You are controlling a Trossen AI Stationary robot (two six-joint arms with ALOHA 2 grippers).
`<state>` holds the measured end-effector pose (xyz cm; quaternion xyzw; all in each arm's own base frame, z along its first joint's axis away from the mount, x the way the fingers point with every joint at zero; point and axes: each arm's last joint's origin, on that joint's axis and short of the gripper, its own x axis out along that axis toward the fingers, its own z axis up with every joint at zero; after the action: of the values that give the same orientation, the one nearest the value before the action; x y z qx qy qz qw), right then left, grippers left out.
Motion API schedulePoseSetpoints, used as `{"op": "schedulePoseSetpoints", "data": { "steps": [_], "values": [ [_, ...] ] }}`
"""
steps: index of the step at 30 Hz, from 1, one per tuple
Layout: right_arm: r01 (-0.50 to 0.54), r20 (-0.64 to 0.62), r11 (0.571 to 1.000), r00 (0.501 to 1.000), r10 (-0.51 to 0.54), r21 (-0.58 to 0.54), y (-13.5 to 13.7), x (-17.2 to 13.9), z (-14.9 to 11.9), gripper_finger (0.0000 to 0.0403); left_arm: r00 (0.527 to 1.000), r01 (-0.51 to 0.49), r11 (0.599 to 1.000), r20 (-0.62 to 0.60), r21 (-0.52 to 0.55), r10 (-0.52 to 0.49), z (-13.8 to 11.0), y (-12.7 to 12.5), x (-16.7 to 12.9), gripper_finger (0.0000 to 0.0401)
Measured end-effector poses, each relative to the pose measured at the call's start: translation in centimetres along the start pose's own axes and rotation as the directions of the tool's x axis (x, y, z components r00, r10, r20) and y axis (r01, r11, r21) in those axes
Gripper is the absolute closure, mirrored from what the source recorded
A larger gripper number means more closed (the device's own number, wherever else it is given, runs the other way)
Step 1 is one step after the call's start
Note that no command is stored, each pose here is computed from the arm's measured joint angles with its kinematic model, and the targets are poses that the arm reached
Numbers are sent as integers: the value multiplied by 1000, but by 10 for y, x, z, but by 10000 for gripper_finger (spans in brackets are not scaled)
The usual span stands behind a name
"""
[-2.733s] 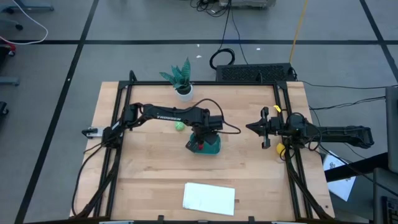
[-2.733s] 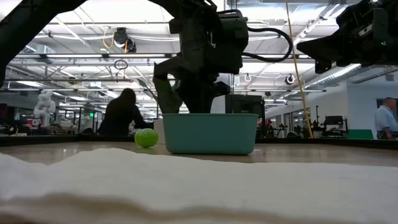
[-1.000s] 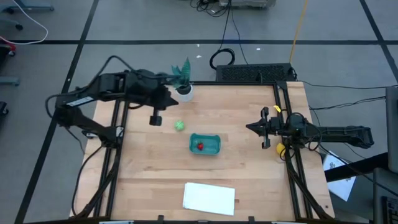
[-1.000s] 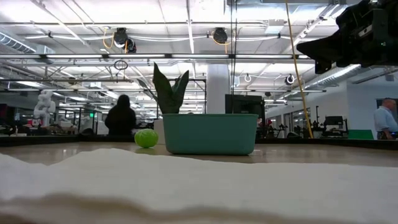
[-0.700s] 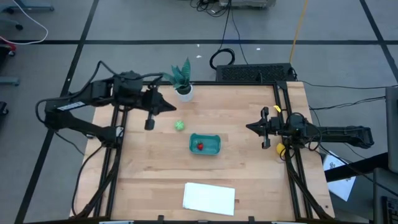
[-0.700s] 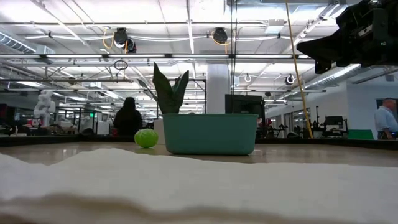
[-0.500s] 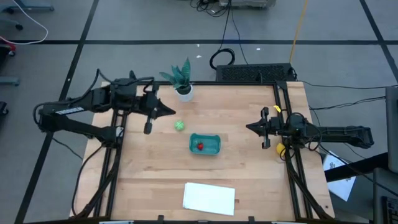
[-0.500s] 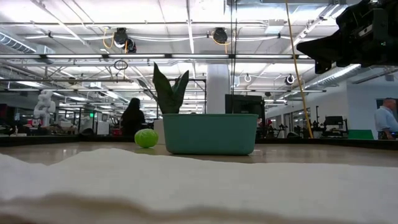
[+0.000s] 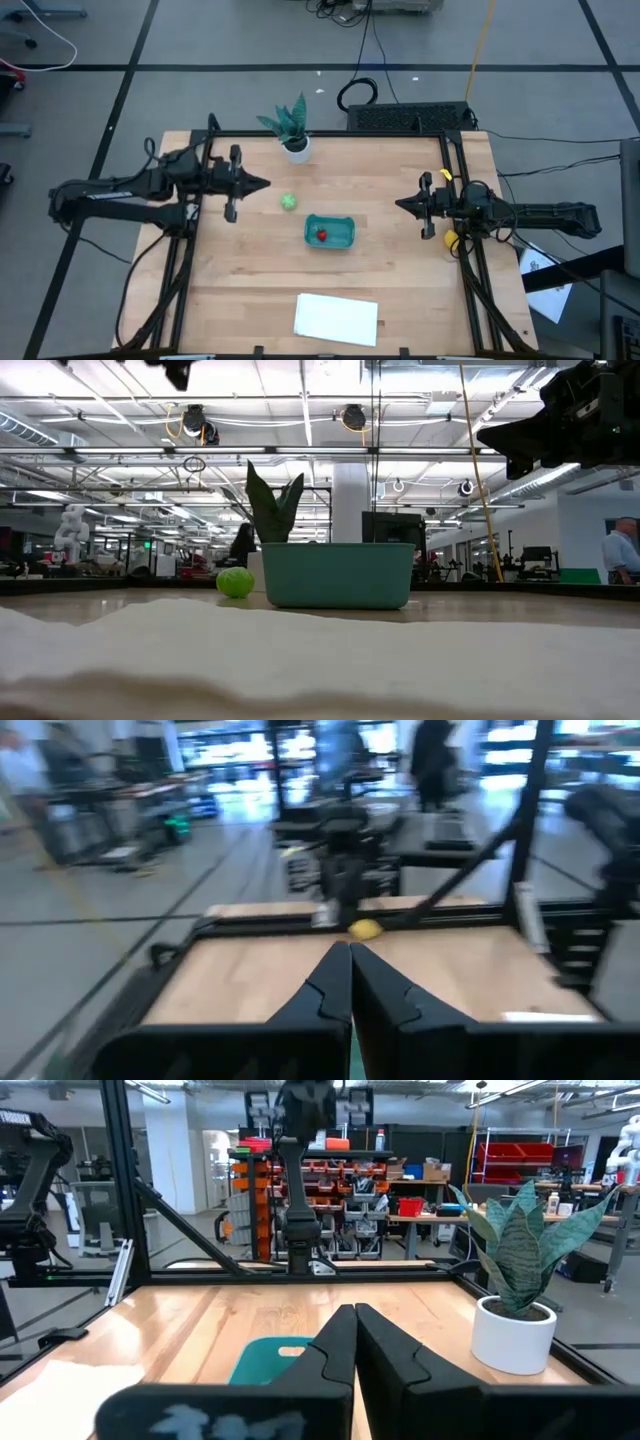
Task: Pick and placing Produce into tupperware
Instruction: Put the yellow lemon into the blue container
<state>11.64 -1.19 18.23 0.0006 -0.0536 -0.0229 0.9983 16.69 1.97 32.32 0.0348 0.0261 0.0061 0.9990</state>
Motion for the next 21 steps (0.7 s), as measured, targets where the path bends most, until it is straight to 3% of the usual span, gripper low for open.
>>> {"op": "schedulePoseSetpoints", "data": {
  "steps": [10,16,21],
  "values": [
    [0,-4,1000,1000,0,13,0,0,0,403,989,-65,998,133,9,63,-48,-8,-32,401],
    [0,-4,999,1000,0,32,0,0,0,403,993,-63,998,101,-2,63,-54,-10,-51,401],
    [0,-4,1000,1000,0,30,0,0,0,403,990,-135,991,43,-7,135,-60,-10,-64,401]
  ]
}}
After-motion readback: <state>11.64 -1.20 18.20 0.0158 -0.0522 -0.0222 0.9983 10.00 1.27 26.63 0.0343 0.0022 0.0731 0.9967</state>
